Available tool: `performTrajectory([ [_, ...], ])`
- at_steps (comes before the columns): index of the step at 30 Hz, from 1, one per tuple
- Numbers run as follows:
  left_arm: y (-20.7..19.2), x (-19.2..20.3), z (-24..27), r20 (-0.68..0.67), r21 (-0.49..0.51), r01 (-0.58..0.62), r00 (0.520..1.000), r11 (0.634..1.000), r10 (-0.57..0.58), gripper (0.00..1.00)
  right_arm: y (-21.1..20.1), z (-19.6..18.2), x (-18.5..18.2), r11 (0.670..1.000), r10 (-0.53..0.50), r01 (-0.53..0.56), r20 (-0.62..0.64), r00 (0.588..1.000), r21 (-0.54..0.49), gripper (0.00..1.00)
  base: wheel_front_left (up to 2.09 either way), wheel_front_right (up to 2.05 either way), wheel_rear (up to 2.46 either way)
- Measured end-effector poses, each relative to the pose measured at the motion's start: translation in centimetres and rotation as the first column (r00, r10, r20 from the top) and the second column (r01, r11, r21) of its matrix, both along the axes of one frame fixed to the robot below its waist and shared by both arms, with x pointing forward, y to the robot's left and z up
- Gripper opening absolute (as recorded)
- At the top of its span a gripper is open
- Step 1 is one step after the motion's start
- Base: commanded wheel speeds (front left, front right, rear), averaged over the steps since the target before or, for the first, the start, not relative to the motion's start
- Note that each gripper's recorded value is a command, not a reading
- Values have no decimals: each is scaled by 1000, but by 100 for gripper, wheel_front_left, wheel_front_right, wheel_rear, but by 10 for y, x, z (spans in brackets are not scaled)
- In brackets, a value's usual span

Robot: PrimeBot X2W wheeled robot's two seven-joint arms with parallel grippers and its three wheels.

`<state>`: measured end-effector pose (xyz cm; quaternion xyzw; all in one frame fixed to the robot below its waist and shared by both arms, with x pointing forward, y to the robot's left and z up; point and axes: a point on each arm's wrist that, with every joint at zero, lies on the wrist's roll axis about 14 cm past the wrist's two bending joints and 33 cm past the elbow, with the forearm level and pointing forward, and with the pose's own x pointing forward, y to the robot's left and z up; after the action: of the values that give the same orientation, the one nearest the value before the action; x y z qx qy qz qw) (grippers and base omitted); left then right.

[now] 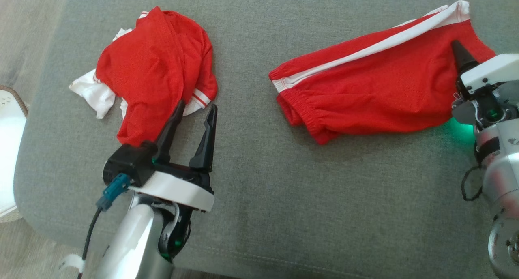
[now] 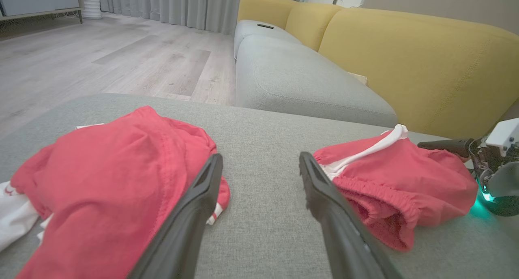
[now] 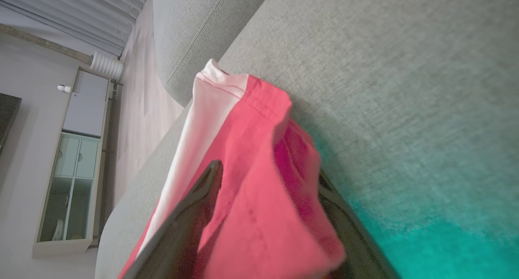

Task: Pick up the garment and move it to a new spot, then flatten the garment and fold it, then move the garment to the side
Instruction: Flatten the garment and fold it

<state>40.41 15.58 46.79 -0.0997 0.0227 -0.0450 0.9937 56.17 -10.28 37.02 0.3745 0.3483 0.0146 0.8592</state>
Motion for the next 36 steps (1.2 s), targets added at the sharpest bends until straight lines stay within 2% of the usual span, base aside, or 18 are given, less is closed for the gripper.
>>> performTrajectory([
  [1, 1, 1, 0, 1, 1, -4, 1000, 1000, 4, 100, 0, 0, 1, 1000, 7, -7, -1, 1000, -11, 0, 0, 0, 0],
  [8, 2, 1, 6, 16, -5, -11, 1000, 1000, 11, 100, -2, 5, -1, 999, -6, 7, 22, 1000, -36, 0, 0, 0, 0],
  [12, -1, 1, 13, 36, -9, -1, 999, 1000, 2, 100, -10, 14, -6, 998, -61, 63, 61, 996, -25, 0, 0, 0, 0],
  [17, -6, 0, 21, 61, -17, 13, 998, 1000, -12, 100, -41, 19, -22, 987, -154, 158, 107, 982, -33, 0, 0, 0, 0],
  [23, -17, -9, 25, 70, -29, 38, 997, 999, -36, 100, -101, 24, -53, 943, -312, 327, 168, 935, -66, 0, 0, 0, 0],
  [29, -27, -18, 30, 82, -38, 66, 995, 997, -63, 100, -163, 21, -95, 866, -445, 478, 213, 870, -144, 0, 0, 0, 0],
  [32, -32, -21, 29, 81, -41, 82, 994, 996, -78, 100, -168, 17, -108, 856, -462, 495, 206, 862, -151, 0, 0, 0, 0],
  [36, -32, -22, 28, 80, -34, 86, 993, 996, -83, 100, -160, 25, -100, 867, -434, 475, 242, 868, -148, 0, 0, 0, 0],
])
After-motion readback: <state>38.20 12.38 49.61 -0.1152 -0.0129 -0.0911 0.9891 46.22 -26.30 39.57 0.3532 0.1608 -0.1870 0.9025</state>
